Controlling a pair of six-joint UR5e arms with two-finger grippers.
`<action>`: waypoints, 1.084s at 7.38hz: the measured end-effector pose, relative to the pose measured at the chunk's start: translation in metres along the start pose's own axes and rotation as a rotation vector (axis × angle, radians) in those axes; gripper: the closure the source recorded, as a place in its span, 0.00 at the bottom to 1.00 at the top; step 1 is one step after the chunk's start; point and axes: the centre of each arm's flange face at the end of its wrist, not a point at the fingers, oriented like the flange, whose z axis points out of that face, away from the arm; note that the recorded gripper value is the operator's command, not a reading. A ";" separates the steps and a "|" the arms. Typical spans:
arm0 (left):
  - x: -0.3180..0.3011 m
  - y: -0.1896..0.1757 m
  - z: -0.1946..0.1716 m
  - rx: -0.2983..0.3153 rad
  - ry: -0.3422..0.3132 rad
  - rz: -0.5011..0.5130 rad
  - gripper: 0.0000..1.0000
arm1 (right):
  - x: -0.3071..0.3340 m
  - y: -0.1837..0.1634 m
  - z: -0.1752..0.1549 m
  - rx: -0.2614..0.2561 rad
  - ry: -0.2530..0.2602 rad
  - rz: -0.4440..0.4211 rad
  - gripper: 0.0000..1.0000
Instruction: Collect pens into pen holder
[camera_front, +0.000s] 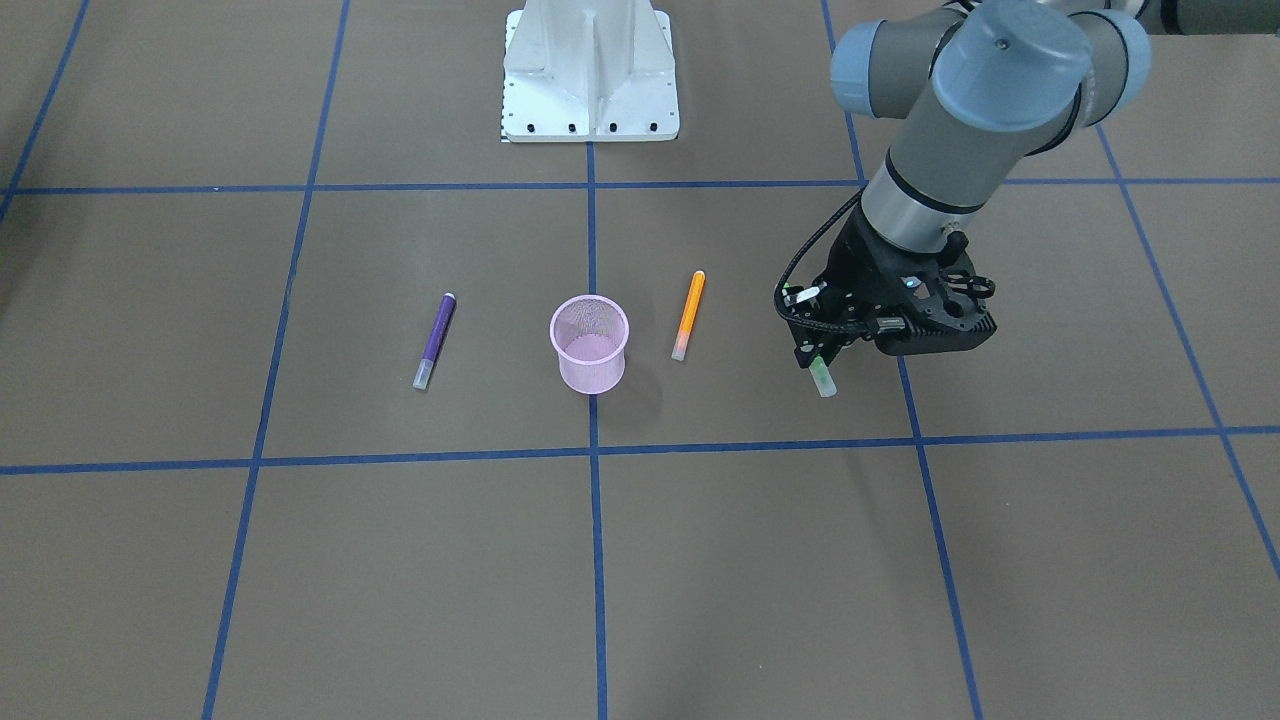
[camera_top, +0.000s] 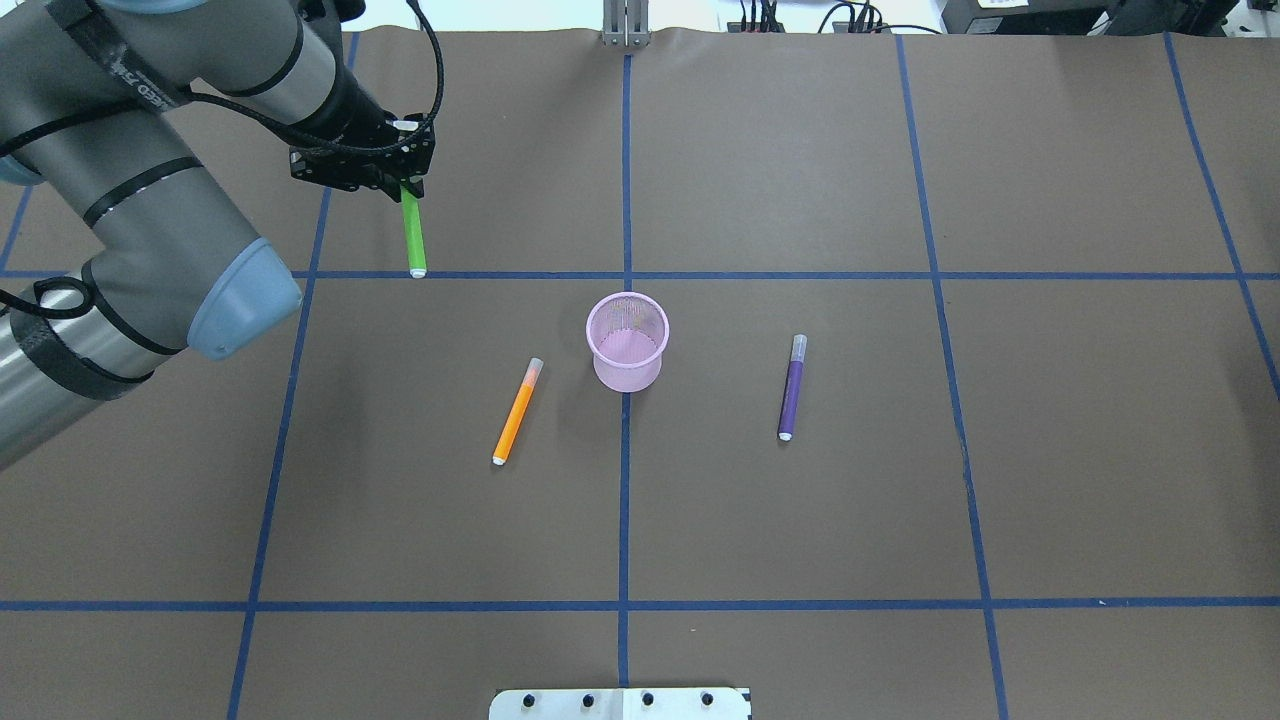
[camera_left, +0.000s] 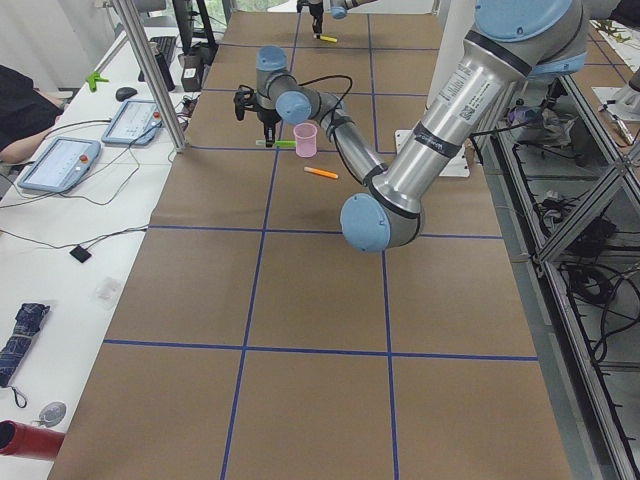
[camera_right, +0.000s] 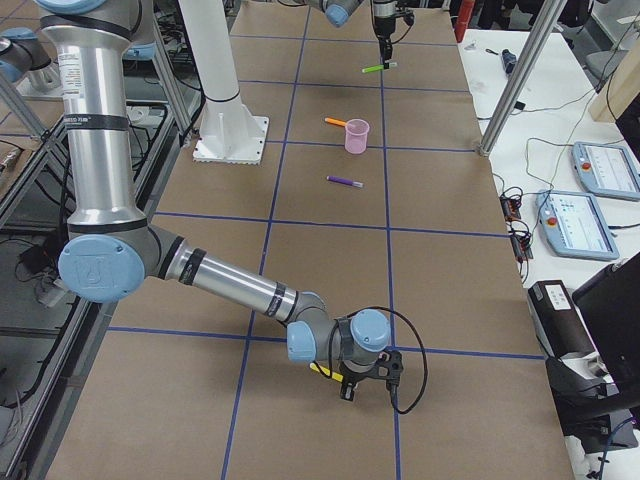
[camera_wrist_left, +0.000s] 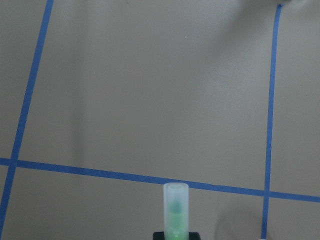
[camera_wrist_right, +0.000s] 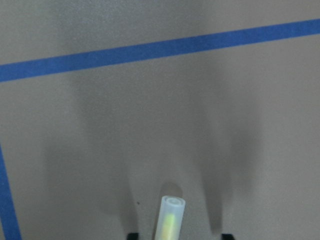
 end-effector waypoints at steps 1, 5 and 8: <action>0.000 0.000 0.000 0.000 0.000 0.000 1.00 | 0.000 0.000 -0.001 0.002 0.001 -0.001 0.72; 0.001 0.000 -0.001 0.001 0.002 0.001 1.00 | -0.001 -0.001 -0.001 0.003 0.004 -0.003 0.62; 0.001 0.000 -0.001 0.001 0.002 0.001 1.00 | -0.001 0.000 0.000 0.011 -0.003 -0.011 0.56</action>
